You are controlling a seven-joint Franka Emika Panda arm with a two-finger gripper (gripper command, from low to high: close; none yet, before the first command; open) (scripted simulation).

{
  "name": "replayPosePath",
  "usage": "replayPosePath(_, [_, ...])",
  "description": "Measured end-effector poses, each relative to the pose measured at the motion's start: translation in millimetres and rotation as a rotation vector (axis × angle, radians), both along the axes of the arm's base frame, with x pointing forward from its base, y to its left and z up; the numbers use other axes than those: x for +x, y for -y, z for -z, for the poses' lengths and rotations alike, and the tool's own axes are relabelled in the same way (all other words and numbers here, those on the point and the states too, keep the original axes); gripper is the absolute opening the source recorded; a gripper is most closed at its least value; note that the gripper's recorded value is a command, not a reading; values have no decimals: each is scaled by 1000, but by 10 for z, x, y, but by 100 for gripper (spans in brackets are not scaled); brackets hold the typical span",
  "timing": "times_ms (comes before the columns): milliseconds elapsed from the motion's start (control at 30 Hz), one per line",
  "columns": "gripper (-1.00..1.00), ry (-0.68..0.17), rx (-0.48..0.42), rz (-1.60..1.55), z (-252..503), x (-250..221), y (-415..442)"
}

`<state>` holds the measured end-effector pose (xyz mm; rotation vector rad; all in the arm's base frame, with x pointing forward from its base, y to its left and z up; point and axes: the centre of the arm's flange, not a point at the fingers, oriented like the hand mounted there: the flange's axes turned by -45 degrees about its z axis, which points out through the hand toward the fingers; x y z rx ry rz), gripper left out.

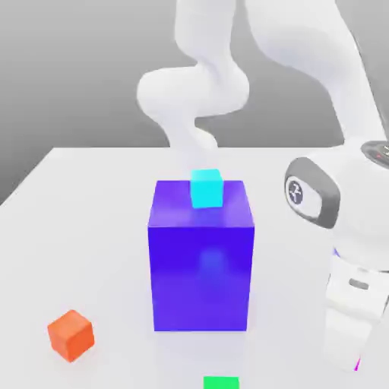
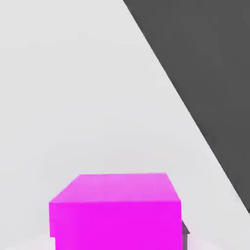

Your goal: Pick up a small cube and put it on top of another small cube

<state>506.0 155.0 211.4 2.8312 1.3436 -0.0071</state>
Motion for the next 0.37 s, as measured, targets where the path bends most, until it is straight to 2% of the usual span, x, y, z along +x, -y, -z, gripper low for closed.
replayPosePath(133, [-100, 0, 7, 208, -234, 246, 957])
replayPosePath(267, [-100, 1, 9, 251, 216, 280, 1158])
replayPosePath(300, [100, 1, 9, 252, 294, 277, 1166])
replayPosePath(367, [100, 1, 9, 252, 294, 277, 1166])
